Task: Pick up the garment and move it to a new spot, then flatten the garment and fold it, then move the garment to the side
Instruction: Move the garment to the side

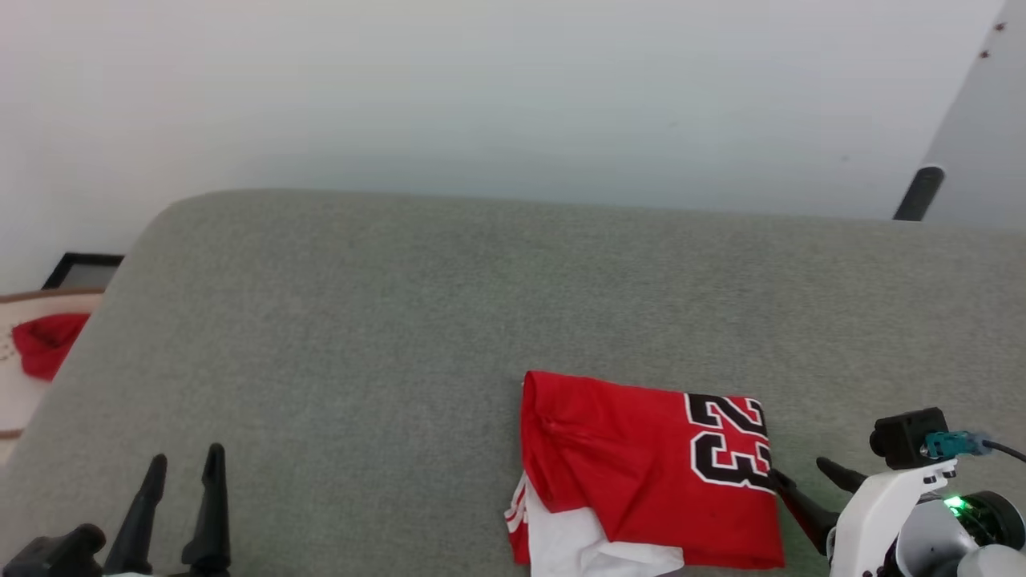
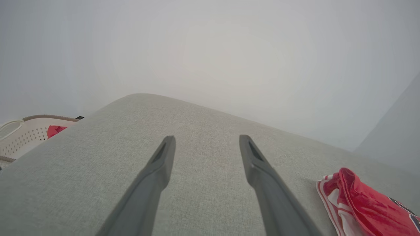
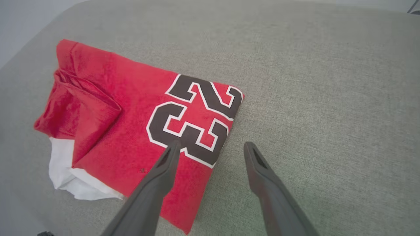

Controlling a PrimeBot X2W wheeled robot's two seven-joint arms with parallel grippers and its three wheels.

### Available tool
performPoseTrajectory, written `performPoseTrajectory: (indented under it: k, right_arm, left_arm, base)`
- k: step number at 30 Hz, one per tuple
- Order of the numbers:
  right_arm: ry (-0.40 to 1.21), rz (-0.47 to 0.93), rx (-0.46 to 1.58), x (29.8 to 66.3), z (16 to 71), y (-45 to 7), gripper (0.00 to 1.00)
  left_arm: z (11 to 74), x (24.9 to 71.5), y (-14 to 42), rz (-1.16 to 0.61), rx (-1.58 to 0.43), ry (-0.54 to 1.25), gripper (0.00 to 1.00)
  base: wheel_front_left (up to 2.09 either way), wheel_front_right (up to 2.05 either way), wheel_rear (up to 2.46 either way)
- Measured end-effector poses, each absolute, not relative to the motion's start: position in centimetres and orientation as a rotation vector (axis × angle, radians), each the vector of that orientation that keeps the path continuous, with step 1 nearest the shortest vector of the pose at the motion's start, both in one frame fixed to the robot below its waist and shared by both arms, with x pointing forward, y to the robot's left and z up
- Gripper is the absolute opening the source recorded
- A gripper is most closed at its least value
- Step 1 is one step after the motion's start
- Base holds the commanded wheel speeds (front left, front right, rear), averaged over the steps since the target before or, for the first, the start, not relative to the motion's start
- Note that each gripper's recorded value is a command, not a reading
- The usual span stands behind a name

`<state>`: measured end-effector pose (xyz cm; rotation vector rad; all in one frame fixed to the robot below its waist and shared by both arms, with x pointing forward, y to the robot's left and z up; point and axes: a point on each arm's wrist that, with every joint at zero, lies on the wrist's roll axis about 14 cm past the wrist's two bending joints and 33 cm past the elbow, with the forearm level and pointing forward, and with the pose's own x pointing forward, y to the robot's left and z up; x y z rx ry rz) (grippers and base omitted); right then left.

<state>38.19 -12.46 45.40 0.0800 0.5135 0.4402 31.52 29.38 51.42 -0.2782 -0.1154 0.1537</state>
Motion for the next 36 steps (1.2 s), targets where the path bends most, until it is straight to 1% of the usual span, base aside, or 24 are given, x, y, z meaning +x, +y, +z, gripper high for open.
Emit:
performPoseTrajectory:
  k: [10, 15, 21, 22, 23, 24, 31, 36]
  right_arm:
    - [0.697, 0.455, 0.065, 40.0, 42.1, -11.6, 1.00]
    - [0.807, 0.463, 0.079, 40.2, 39.8, -10.8, 1.00]
    - [0.879, 0.467, 0.090, 41.2, 38.6, -10.1, 1.00]
    - [0.893, 0.466, 0.091, 41.4, 38.4, -10.0, 0.91]
    - [0.903, 0.469, 0.088, 41.4, 38.3, -9.9, 0.36]
    - [0.910, 0.469, 0.088, 41.5, 38.2, -9.9, 0.00]
    - [0.927, 0.476, 0.085, 42.0, 38.2, -9.6, 0.00]
    - [0.910, 0.485, 0.061, 42.3, 39.1, -9.7, 0.00]
  left_arm:
    - [50.3, 32.2, 29.4, 0.177, -0.293, -0.082, 1.00]
    - [49.9, 32.7, 29.5, 0.186, -0.294, -0.068, 1.00]
    - [49.2, 32.9, 29.7, 0.200, -0.298, -0.047, 1.00]
    - [49.1, 33.0, 29.7, 0.202, -0.298, -0.045, 1.00]
    - [49.1, 33.1, 29.7, 0.203, -0.299, -0.044, 1.00]
    - [49.1, 33.1, 29.7, 0.204, -0.300, -0.043, 1.00]
    - [48.9, 33.0, 29.8, 0.213, -0.305, -0.040, 1.00]
    - [49.1, 33.2, 29.6, 0.206, -0.309, -0.046, 1.00]
  base:
    - [0.00, 0.00, 0.00]
    - [0.00, 0.00, 0.00]
    - [0.00, 0.00, 0.00]
    - [0.00, 0.00, 0.00]
    - [0.00, 0.00, 0.00]
    - [0.00, 0.00, 0.00]
    - [0.00, 0.00, 0.00]
    - [0.00, 0.00, 0.00]
